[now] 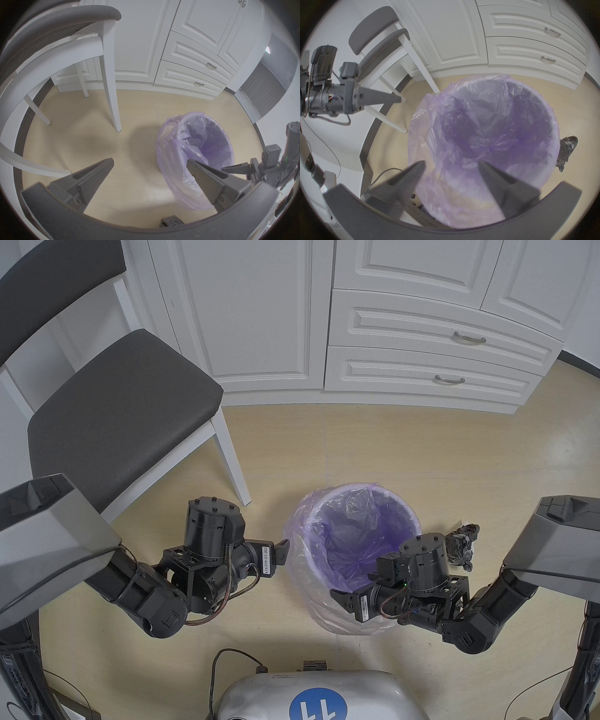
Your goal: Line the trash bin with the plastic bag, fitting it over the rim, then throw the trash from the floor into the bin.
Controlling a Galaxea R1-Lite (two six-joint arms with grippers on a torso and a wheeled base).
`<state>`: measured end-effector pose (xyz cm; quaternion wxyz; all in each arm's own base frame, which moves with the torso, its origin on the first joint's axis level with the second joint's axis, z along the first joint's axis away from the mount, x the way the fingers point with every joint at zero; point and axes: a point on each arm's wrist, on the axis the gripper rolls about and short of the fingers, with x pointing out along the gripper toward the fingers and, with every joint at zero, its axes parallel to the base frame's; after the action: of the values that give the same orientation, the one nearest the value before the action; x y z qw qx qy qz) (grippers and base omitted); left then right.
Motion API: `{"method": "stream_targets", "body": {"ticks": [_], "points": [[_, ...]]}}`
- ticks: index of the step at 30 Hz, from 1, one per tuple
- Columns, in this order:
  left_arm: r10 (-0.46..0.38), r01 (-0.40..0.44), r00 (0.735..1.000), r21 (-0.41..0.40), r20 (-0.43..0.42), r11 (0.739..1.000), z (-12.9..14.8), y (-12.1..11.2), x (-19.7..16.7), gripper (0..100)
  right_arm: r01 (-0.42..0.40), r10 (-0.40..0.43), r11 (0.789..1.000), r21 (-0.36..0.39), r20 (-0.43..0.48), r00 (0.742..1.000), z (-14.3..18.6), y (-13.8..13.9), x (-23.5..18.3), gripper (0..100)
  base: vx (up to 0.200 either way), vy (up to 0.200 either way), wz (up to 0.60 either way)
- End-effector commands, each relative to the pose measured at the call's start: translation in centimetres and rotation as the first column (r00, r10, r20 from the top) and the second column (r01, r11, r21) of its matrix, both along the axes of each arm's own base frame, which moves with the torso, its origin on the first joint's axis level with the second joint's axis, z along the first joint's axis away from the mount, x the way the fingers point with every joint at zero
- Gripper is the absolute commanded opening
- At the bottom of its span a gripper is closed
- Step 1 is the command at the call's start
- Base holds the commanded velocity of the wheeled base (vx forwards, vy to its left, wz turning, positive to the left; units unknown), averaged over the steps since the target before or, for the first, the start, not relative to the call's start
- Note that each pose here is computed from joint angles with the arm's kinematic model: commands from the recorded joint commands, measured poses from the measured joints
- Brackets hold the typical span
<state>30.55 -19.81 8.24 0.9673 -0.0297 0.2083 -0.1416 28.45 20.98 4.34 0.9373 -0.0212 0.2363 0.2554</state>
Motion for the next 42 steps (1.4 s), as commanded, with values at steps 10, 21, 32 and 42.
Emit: {"method": "stream_targets", "body": {"ticks": [10,21,32,42], "points": [[0.001,-0.001,1.000,-0.003,0.002,1.000,-0.1,0.1,-0.1,100,0.073,-0.077,0.995,0.063,0.054,0.996,1.8,-1.7,2.8,100,0.000,0.000,0.00],[-0.013,0.013,1.000,-0.013,0.018,1.000,-0.4,-0.6,0.1,100,0.159,-0.160,0.987,0.027,0.030,0.987,-3.1,-0.7,5.3,0,0.000,0.000,0.00],[-0.042,0.041,0.999,0.002,0.006,0.999,-2.2,-2.8,1.4,100,0.086,-0.085,0.996,-0.012,0.036,0.996,-3.2,0.3,2.7,0,0.000,0.000,0.00],[0.017,-0.017,1.000,0.018,-0.018,1.000,-4.4,-1.7,4.1,100,0.081,-0.081,0.997,-0.006,0.057,0.995,-3.1,0.2,2.6,0,0.000,0.000,0.00]]}}
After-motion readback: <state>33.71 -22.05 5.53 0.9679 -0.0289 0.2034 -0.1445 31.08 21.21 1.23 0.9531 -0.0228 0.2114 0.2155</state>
